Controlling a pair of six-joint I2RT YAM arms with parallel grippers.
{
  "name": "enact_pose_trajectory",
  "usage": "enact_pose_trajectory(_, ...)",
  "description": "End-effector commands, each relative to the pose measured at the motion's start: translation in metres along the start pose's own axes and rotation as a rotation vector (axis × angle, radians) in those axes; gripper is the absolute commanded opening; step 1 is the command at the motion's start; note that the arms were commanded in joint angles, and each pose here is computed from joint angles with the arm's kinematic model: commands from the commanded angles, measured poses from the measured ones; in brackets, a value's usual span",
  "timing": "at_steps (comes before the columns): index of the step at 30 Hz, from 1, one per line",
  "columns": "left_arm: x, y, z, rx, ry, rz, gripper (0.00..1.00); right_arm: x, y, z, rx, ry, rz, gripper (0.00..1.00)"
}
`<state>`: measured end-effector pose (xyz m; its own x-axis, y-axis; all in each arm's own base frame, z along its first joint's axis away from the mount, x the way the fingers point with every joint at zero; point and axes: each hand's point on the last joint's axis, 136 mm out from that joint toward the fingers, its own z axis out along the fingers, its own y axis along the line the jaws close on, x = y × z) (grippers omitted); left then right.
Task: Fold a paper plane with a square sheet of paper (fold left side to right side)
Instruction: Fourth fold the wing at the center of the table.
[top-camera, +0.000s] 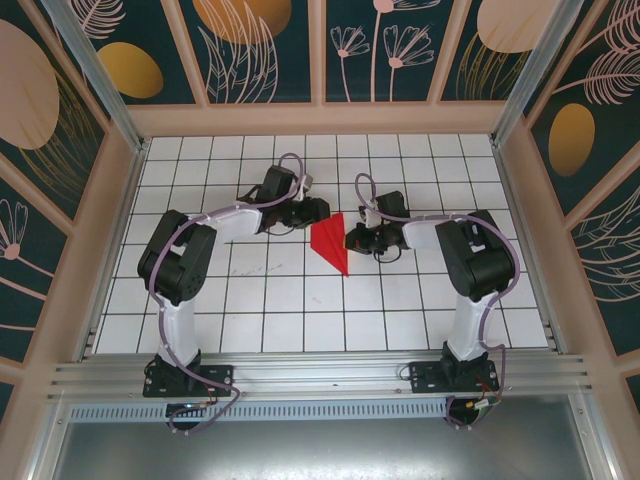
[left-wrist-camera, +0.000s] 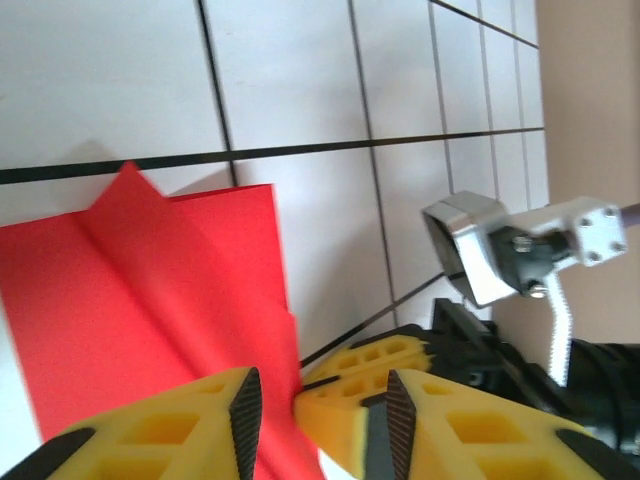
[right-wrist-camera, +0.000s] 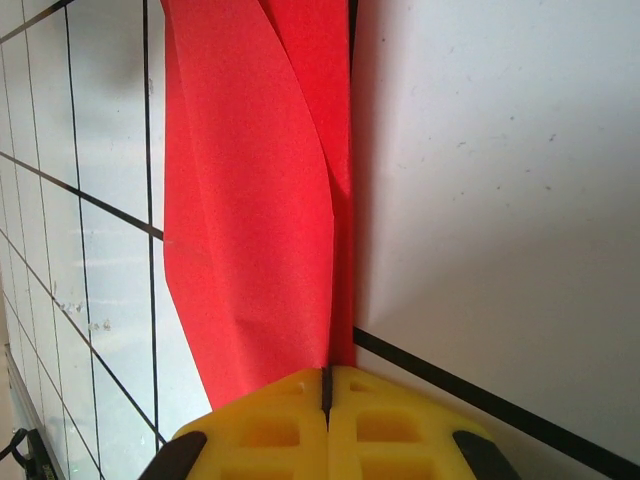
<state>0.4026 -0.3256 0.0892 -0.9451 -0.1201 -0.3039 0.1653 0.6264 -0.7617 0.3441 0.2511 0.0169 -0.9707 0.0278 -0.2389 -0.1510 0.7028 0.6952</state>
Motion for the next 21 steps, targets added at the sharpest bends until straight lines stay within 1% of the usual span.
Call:
enact_pose_trajectory(1, 0.008, -0.006, 0.015, 0.044, 0.058, 0.012, 0.4, 0.026, -0.037, 0.016, 0.139, 0.075, 0.033, 0.0)
enact_pose_trajectory(4, 0.009, -0.005, 0.027, 0.054, 0.075, 0.008, 0.38, 0.026, -0.039, 0.016, 0.147, 0.077, 0.031, 0.0)
enact_pose_trajectory(12, 0.012, -0.001, 0.051, 0.059, 0.117, 0.006, 0.38, 0.028, -0.039, 0.016, 0.155, 0.084, 0.027, 0.0)
enact_pose_trajectory(21, 0.021, 0.031, 0.061, -0.046, 0.134, -0.007, 0.38, 0.029, -0.043, 0.014, 0.181, 0.093, 0.022, 0.0)
